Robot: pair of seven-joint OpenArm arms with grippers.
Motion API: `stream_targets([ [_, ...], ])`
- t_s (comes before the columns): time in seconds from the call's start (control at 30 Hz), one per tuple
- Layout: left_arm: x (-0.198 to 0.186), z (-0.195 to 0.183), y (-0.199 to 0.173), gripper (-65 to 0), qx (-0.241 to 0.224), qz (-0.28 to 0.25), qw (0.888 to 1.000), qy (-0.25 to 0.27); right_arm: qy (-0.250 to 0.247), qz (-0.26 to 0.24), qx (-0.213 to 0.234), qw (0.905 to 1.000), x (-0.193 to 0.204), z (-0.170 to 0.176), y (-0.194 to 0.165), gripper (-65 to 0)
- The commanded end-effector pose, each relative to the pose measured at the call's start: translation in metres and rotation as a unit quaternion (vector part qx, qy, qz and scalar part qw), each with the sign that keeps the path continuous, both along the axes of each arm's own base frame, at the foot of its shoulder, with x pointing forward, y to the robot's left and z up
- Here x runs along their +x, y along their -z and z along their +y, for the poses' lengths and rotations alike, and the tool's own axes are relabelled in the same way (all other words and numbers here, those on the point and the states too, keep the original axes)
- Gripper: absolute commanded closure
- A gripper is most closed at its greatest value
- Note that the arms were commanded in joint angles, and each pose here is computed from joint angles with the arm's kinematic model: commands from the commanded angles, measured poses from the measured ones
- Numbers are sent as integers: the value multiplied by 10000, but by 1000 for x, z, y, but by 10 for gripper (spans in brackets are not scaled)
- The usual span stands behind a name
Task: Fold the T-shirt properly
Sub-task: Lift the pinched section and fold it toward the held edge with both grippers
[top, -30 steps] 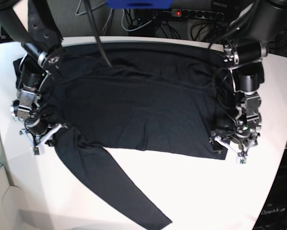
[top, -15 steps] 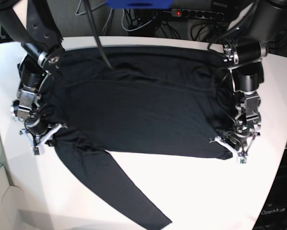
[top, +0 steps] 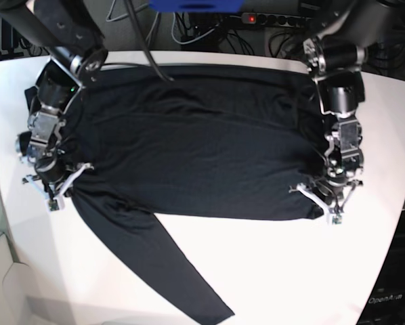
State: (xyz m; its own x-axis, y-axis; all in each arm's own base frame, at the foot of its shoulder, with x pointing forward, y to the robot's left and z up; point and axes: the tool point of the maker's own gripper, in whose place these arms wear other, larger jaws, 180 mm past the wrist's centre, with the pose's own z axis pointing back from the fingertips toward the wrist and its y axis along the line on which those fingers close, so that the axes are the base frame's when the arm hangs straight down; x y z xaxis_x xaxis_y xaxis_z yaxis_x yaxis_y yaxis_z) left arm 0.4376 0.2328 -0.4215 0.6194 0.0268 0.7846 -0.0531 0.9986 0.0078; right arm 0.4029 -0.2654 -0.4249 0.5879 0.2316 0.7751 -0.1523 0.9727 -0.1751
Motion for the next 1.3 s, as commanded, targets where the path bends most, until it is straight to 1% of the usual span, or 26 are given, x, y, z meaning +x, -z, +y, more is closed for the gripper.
stream_targets([
  [0.0, 19, 4, -33, 0, 108, -407, 9991, 4, 51, -299, -157, 9994, 8, -9, -22, -3],
  [0.13, 8, 0, -55, 0, 281, -660, 9974, 43, 124, -628, -399, 9972, 2, -4, -44, -3],
  [0.3, -3, 3, -75, 0, 481, -795, 9957, 46, 203, -931, -596, 9937, 0, -3, -68, -2],
  [0.37, -11, 4, -76, 0, 544, -783, 9954, 58, 259, -1070, -698, 9915, -1, -5, -80, -2],
  [0.53, -31, 6, -80, 0, 712, -842, 9939, 80, 381, -1207, -944, 9874, -21, -8, -93, -2],
  [0.67, -47, 6, -83, 0, 826, -878, 9926, 112, 454, -1391, -948, 9847, -42, -9, -101, -2],
  [0.9, -72, 6, -91, 0, 1017, -964, 9900, 175, 469, -1274, -1113, 9845, -85, -12, -96, -2],
  [1.03, -88, 10, -99, 0, 1129, -861, 9898, 107, 494, -1319, -955, 9854, -106, -11, -95, -2],
  [1.13, -100, 21, -105, 0, 1222, -809, 9892, -43, 492, -1273, -990, 9857, -122, -11, -95, -2],
  [1.27, -118, 24, -95, 0, 1293, -614, 9897, -15, 485, -1062, -943, 9887, -143, -10, -82, -2],
])
